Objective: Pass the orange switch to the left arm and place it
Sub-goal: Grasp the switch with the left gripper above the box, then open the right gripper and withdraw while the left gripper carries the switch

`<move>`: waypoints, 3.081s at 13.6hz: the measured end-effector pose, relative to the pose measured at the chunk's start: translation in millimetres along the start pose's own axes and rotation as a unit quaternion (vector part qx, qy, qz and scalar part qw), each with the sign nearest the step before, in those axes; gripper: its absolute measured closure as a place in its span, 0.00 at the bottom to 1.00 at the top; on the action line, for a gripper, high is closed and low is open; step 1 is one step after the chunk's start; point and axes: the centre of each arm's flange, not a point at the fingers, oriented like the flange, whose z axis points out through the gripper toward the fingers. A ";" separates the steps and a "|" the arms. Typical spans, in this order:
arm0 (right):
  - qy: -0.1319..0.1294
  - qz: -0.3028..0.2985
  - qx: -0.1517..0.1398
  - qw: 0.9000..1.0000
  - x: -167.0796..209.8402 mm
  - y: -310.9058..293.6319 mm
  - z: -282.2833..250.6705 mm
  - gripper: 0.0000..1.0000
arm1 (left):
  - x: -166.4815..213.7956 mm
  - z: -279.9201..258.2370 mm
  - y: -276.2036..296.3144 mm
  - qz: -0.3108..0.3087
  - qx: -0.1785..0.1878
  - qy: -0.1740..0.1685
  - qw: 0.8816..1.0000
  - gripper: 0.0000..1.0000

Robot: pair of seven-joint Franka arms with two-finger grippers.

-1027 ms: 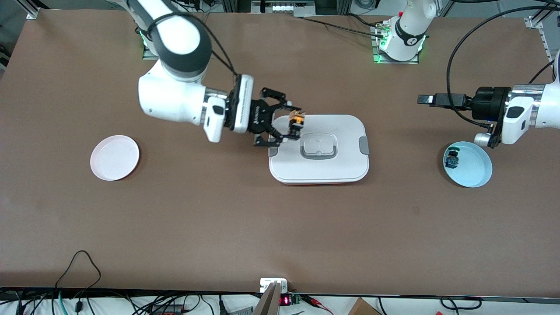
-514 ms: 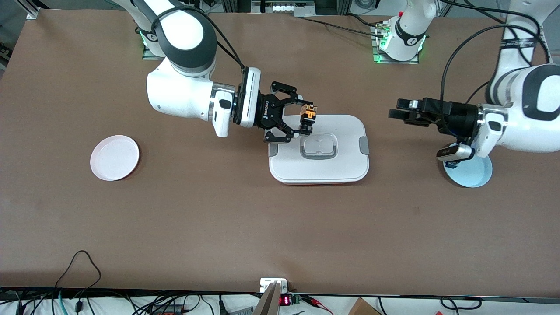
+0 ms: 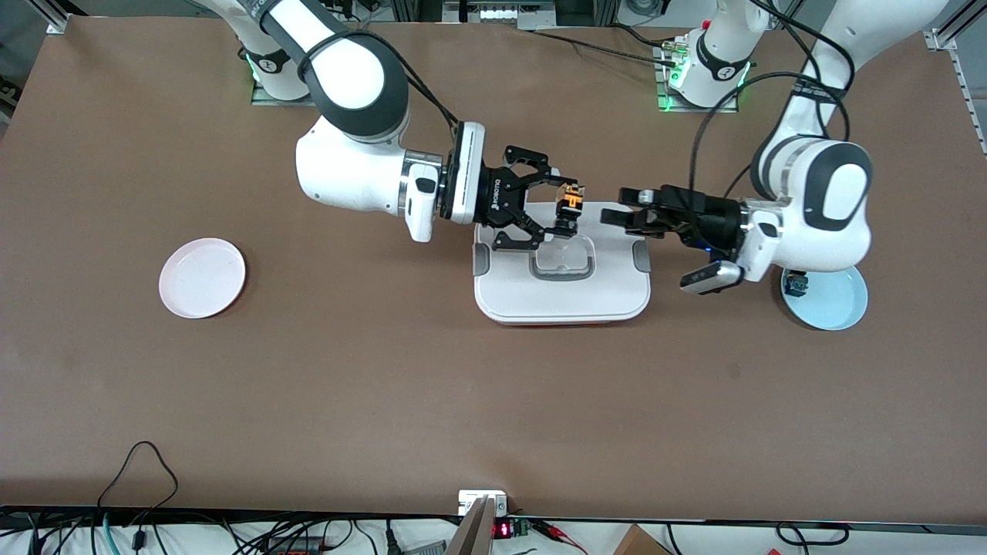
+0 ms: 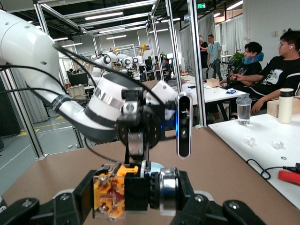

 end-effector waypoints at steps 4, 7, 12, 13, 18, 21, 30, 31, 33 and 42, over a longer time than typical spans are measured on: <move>0.002 0.000 -0.013 1.000 -1.5 -6.3 25.7 0.28 | -2.2 21.5 -3.3 0.021 -0.001 -0.002 1.000 0.04; 0.002 0.002 -0.015 1.000 -5.3 -3.6 27.6 0.28 | -2.9 25.5 -2.9 0.026 -0.002 -0.003 1.000 0.39; 0.003 0.004 -0.017 1.000 -6.7 -1.2 28.2 0.28 | -0.9 23.5 1.0 0.031 -0.005 0.000 0.999 0.60; 0.003 0.004 -0.017 1.000 -6.2 -1.1 28.2 0.28 | -0.7 23.4 1.5 0.032 -0.005 0.000 0.999 0.60; 0.004 0.004 -0.017 1.000 -6.0 -0.8 28.3 0.28 | -0.5 23.2 2.0 0.033 -0.005 0.000 0.999 0.60; 0.004 0.004 -0.022 1.000 -5.9 4.0 24.2 0.14 | 0.9 17.8 2.7 0.037 -0.005 0.005 0.999 0.60; 0.048 0.012 0.013 0.999 1.7 72.1 -50.7 0.00 | 6.6 -68.8 18.9 0.098 0.219 -0.073 0.968 0.60; 0.054 0.008 0.027 0.998 2.4 81.7 -65.2 0.00 | 5.0 -83.3 19.1 0.104 0.272 -0.097 0.952 0.60; 0.047 -0.011 0.054 0.997 1.5 98.6 -94.7 0.00 | 2.4 -107.8 26.9 0.116 0.366 -0.146 0.912 0.60; -0.010 -0.046 0.154 0.987 10.5 123.8 -220.5 0.00 | -5.2 -186.2 16.7 0.152 0.599 -0.344 0.707 0.60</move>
